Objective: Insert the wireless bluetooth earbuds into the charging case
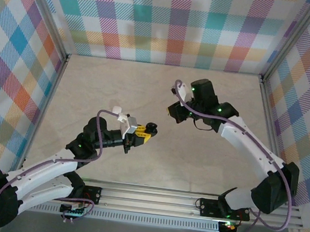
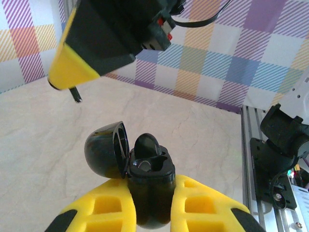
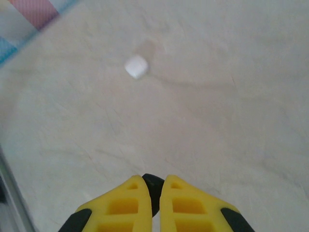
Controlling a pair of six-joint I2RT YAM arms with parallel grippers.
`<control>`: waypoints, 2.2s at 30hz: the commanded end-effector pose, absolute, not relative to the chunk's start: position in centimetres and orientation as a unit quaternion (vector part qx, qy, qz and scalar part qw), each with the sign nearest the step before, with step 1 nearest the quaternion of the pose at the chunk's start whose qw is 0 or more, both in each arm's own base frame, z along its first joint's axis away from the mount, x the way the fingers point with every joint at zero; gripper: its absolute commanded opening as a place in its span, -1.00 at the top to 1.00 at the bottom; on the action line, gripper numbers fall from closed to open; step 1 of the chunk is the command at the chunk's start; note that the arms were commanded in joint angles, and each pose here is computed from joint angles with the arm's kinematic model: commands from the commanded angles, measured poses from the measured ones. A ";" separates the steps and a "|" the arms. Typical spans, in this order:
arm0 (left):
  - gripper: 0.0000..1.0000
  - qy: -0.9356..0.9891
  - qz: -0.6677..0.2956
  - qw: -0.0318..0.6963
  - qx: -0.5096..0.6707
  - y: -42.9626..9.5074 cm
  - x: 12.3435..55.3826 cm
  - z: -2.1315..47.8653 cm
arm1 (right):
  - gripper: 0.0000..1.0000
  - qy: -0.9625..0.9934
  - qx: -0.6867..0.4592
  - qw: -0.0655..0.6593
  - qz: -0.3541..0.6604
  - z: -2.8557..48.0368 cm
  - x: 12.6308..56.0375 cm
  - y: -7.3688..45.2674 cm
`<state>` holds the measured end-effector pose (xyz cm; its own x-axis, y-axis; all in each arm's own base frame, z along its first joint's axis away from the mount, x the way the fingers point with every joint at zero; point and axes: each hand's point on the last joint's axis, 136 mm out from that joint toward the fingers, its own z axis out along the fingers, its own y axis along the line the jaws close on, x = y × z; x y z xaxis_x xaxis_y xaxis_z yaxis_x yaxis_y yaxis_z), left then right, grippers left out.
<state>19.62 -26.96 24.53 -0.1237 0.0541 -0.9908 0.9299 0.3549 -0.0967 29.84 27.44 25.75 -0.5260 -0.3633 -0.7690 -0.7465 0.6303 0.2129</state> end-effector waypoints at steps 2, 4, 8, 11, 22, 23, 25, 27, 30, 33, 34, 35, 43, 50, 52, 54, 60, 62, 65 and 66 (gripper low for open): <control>1.00 0.581 -0.427 0.564 0.402 -28.0 19.6 27.4 | 0.86 0.777 -0.345 0.395 0.347 30.1 27.2 28.6; 1.00 0.575 -0.434 0.569 0.396 -28.1 19.7 27.8 | 0.86 0.759 -0.354 0.410 0.362 31.4 26.2 28.7; 1.00 0.568 -0.443 0.572 0.391 -28.5 20.0 28.5 | 0.85 0.717 -0.375 0.438 0.393 33.8 24.1 29.2; 1.00 0.565 -0.446 0.579 0.382 -28.6 20.4 28.9 | 0.85 0.696 -0.392 0.450 0.398 34.6 23.0 29.4; 1.00 0.541 -0.464 0.597 0.368 -28.7 20.5 31.0 | 0.84 0.661 -0.437 0.460 0.400 35.2 20.6 30.6; 1.00 0.540 -0.467 0.595 0.368 -28.7 20.4 31.0 | 0.84 0.657 -0.441 0.462 0.400 35.2 20.4 30.7; 1.00 0.542 -0.470 0.592 0.368 -28.7 20.3 31.0 | 0.84 0.650 -0.450 0.464 0.400 35.4 20.1 30.9; 1.00 0.543 -0.471 0.591 0.367 -28.7 20.2 30.9 | 0.84 0.646 -0.455 0.463 0.401 35.4 19.8 31.1; 1.00 0.543 -0.470 0.592 0.364 -28.5 20.1 30.9 | 0.84 0.643 -0.469 0.460 0.393 34.8 19.6 31.3; 1.00 0.541 -0.470 0.597 0.361 -28.3 20.1 31.2 | 0.84 0.644 -0.480 0.457 0.382 34.0 19.6 31.4; 1.00 0.541 -0.469 0.598 0.361 -28.3 20.1 31.2 | 0.84 0.643 -0.484 0.459 0.377 33.9 19.6 31.5; 1.00 0.542 -0.469 0.597 0.360 -28.2 20.1 31.2 | 0.82 0.640 -0.488 0.461 0.372 33.7 19.6 31.5; 1.00 0.536 -0.488 0.585 0.364 -28.5 19.6 31.4 | 0.77 0.610 -0.517 0.487 0.351 33.6 19.6 31.7; 1.00 0.537 -0.494 0.578 0.366 -28.6 19.3 31.1 | 0.77 0.597 -0.525 0.493 0.353 34.0 19.3 31.9; 1.00 0.538 -0.495 0.574 0.368 -28.6 19.2 30.9 | 0.77 0.594 -0.525 0.496 0.355 34.3 19.2 31.8; 1.00 0.538 -0.496 0.572 0.370 -28.7 19.2 30.9 | 0.76 0.593 -0.525 0.499 0.353 34.5 19.2 31.7; 1.00 0.537 -0.505 0.560 0.378 -29.3 19.0 30.6 | 0.76 0.592 -0.525 0.500 0.352 34.5 19.1 31.6; 1.00 0.537 -0.506 0.558 0.379 -29.4 19.1 30.5 | 0.76 0.589 -0.522 0.507 0.352 34.9 19.0 31.4; 1.00 0.535 -0.507 0.559 0.380 -29.5 19.1 30.6 | 0.76 0.588 -0.524 0.507 0.349 34.7 18.9 31.3; 1.00 0.535 -0.506 0.560 0.380 -29.5 19.1 30.7 | 0.76 0.590 -0.525 0.505 0.350 34.5 18.9 31.3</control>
